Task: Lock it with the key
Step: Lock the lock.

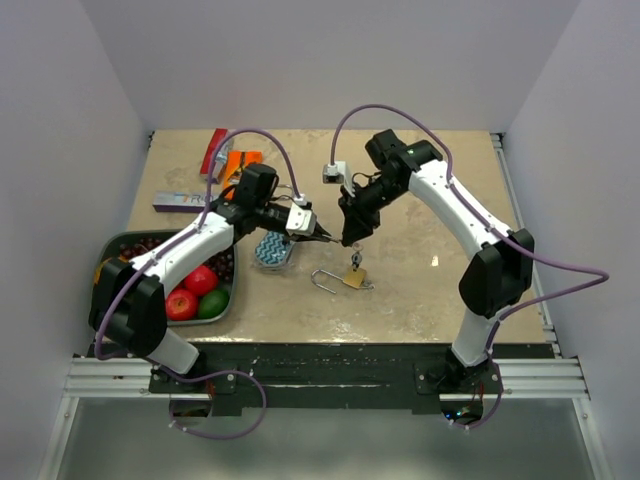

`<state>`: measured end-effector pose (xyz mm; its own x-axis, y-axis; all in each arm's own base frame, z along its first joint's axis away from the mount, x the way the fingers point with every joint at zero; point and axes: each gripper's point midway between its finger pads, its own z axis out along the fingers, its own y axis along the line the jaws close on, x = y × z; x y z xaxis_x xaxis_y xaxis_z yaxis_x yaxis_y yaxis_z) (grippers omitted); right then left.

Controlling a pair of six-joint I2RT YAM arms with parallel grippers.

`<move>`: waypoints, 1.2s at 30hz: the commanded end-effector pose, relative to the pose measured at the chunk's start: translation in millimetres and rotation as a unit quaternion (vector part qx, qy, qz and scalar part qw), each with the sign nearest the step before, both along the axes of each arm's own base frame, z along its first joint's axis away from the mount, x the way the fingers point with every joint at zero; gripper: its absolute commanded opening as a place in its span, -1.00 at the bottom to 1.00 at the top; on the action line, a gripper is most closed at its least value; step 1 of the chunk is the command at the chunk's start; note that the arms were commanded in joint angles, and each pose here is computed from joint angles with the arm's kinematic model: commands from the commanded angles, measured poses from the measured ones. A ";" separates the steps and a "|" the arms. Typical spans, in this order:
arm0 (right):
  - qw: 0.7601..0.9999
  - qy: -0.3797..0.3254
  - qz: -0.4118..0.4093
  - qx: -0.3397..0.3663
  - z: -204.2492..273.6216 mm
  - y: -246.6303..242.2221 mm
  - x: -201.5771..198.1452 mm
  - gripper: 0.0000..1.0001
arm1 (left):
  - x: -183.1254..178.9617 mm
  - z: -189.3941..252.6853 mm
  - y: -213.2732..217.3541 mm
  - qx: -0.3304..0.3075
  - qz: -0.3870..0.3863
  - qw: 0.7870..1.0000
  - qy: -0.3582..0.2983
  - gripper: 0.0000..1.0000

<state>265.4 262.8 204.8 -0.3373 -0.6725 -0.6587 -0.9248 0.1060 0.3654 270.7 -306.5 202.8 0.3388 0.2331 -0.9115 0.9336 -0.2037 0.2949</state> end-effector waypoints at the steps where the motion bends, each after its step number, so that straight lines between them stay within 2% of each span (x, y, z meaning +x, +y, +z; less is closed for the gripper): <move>1: 0.999 0.010 -0.003 0.033 21.1 12.9 -0.3 -0.35 | -0.2 28.5 -4.8 -0.030 -0.005 0.999 -0.027 -1.00; 3: 0.999 0.018 -0.017 0.032 23.7 12.6 2.8 0.16 | 4.4 30.7 1.1 -0.034 0.012 0.999 -0.006 -1.00; 4: 0.999 0.017 -0.021 0.033 26.2 12.1 3.9 0.54 | 6.8 35.5 2.1 -0.040 0.024 0.999 0.018 -1.00; 6: 0.998 0.014 -0.039 0.038 31.6 6.9 8.3 0.78 | 14.1 39.8 8.7 -0.042 0.043 0.997 0.042 -1.00; 8: 0.997 -0.008 -0.061 0.048 34.7 2.4 20.5 0.86 | 18.9 44.7 13.4 -0.041 0.050 0.996 0.053 -1.00; 10: 0.992 -0.057 -0.081 0.076 55.0 1.1 33.6 0.89 | 20.9 46.9 17.9 -0.039 0.060 0.995 0.066 -1.00; 12: 0.987 -0.074 -0.115 0.083 58.3 -6.7 44.7 0.91 | 25.2 52.5 23.0 -0.047 0.067 0.994 0.072 -1.00; 13: 0.977 -0.128 -0.125 0.111 80.4 -7.1 55.0 0.93 | 26.3 53.7 24.9 -0.048 0.073 0.992 0.086 -1.00; 15: 0.970 -0.156 -0.152 0.106 76.8 -14.2 62.0 0.97 | 29.3 60.0 29.6 -0.054 0.077 0.992 0.089 -1.00; 16: 0.961 -0.194 -0.155 0.122 91.0 -14.6 66.2 0.97 | 29.7 61.5 30.3 -0.055 0.080 0.991 0.096 -1.00; 18: 0.958 -0.218 -0.144 0.118 86.7 -17.8 66.7 0.98 | 32.0 70.9 32.9 -0.067 0.080 0.990 0.099 -1.00; 20: 0.959 -0.228 -0.119 0.116 88.6 -17.7 63.4 0.98 | 29.2 75.4 33.5 -0.073 0.082 0.986 0.122 -1.00; 23: 0.968 -0.205 -0.096 0.111 86.2 -15.8 56.6 0.97 | 24.1 80.8 33.5 -0.085 0.077 0.986 0.121 -1.00; 24: 0.968 -0.212 -0.083 0.108 85.8 -16.8 54.6 0.98 | 26.3 90.0 32.1 -0.101 0.071 0.988 0.097 -1.00; 25: 0.969 -0.208 -0.077 0.111 86.5 -16.5 50.7 0.98 | 24.2 92.9 32.5 -0.105 0.073 0.986 0.107 -1.00; 28: 0.965 -0.220 -0.053 0.135 85.4 -14.8 37.7 0.98 | 18.1 104.4 32.4 -0.123 0.065 0.985 0.101 -1.00; 30: 0.950 -0.261 -0.037 0.166 99.6 -12.4 32.7 0.98 | 16.0 111.4 31.8 -0.139 0.061 0.984 0.096 -1.00; 36: 0.942 -0.273 -0.029 0.191 105.1 -8.1 26.1 0.93 | 15.5 118.1 30.2 -0.153 0.061 0.982 0.091 -1.00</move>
<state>290.9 243.5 274.5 -0.0638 -0.4263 -0.9023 -0.9838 0.1787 -0.0148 292.3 -276.2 290.4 0.0589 0.0352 -0.9976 0.9982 0.0041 0.0591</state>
